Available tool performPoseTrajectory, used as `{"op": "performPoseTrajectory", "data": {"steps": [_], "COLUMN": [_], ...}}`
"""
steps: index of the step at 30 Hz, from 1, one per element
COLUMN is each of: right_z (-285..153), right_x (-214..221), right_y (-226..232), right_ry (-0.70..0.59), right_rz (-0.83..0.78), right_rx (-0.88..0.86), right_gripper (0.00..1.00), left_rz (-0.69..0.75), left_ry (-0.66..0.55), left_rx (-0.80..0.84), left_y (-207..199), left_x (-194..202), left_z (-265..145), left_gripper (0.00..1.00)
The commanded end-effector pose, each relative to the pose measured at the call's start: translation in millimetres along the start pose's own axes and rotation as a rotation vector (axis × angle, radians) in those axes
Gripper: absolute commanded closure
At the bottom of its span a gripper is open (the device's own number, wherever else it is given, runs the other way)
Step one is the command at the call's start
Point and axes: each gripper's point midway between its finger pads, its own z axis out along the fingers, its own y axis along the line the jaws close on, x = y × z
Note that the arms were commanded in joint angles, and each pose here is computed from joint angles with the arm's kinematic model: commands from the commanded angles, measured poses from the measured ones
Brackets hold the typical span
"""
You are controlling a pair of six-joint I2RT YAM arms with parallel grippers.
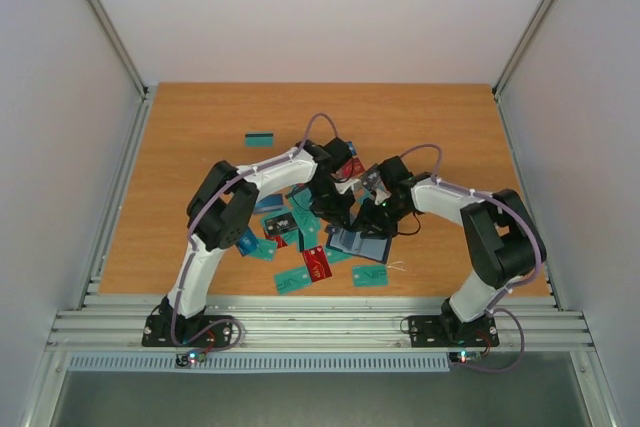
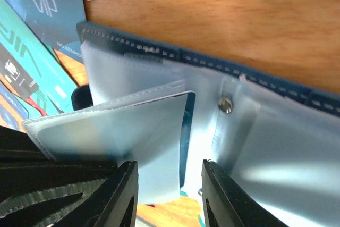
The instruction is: Put the credit cards into the card holder
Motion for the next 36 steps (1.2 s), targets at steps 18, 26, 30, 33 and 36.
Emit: {"op": "performPoseTrajectory", "data": {"steps": [18,26,30,33,36], "right_z": [-119.7,-135.9,-134.6,-134.4,-134.4], "right_x": [62.0,78.7,84.1,87.0,88.4], "right_y": [-27.5,-25.0,-26.6,-26.0,-24.6], "right_ry": [-0.189,-0.185,-0.158,-0.152,-0.154], "right_rz": [0.046,0.026,0.032,0.03,0.026], "right_rx": [0.212,0.213,0.216,0.205,0.193], "right_gripper": [0.55,0.54,0.55,0.54,0.55], "left_rz": [-0.058,-0.142,-0.174,-0.202,-0.225], "left_ry": [-0.028,-0.082,-0.063,-0.049,-0.033], "left_rx": [-0.458,-0.434,-0.461,-0.498,-0.554], "left_y": [4.0,-9.7,-7.0,-1.3,5.1], "left_x": [-14.6,-19.3,-17.2,-15.2,-13.3], "left_z": [2.0,-7.4,-9.2,-10.2,-11.8], "left_gripper": [0.98,0.96,0.95,0.93,0.92]}}
